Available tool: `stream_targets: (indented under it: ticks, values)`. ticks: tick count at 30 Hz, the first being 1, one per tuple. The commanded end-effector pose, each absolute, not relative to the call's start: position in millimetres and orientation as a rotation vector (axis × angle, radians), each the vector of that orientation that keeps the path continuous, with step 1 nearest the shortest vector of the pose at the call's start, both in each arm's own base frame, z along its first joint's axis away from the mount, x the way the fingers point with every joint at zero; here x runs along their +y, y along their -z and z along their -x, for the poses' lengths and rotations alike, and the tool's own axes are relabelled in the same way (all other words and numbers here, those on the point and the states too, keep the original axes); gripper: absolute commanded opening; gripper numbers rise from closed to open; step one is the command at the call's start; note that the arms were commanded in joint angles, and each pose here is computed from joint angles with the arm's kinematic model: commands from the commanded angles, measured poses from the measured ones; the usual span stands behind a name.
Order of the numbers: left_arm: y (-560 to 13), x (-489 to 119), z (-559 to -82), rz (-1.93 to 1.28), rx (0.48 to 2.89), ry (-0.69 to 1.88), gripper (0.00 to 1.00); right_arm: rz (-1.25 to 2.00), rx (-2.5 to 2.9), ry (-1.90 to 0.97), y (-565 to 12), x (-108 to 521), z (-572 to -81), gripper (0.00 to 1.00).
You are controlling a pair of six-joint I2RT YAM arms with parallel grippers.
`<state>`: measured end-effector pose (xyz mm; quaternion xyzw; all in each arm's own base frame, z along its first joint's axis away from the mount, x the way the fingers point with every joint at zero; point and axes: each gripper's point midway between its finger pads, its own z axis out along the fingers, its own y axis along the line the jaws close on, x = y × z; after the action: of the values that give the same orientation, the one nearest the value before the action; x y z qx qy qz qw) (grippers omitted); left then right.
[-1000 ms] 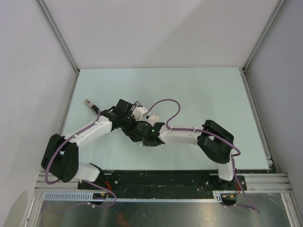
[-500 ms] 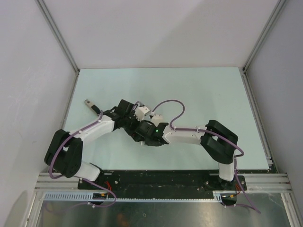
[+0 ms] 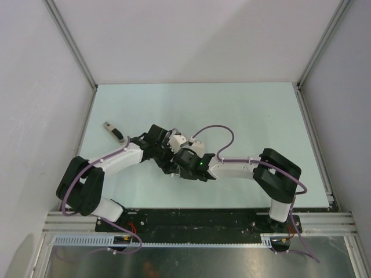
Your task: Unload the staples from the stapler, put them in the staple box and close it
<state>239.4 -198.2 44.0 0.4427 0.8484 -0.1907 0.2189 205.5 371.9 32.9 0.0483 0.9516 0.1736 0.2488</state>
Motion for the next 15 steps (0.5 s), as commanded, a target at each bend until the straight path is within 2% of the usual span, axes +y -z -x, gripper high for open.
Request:
stream_targets:
  ticks: [1,5,15]
  values:
    - [-12.8,-155.7,-238.6,-1.241,2.454,0.239,0.72,0.022,2.501,-0.677,-68.1,400.6,-195.6,0.00]
    - [-6.4,-146.4,-236.1,-1.244,2.469,0.185,0.65,0.048,2.489,-0.709,-69.5,400.9,-192.9,0.00]
    - [-4.3,-141.0,-230.3,-1.284,2.438,0.173,0.59,0.182,2.469,-0.763,-73.3,408.4,-188.7,0.00]
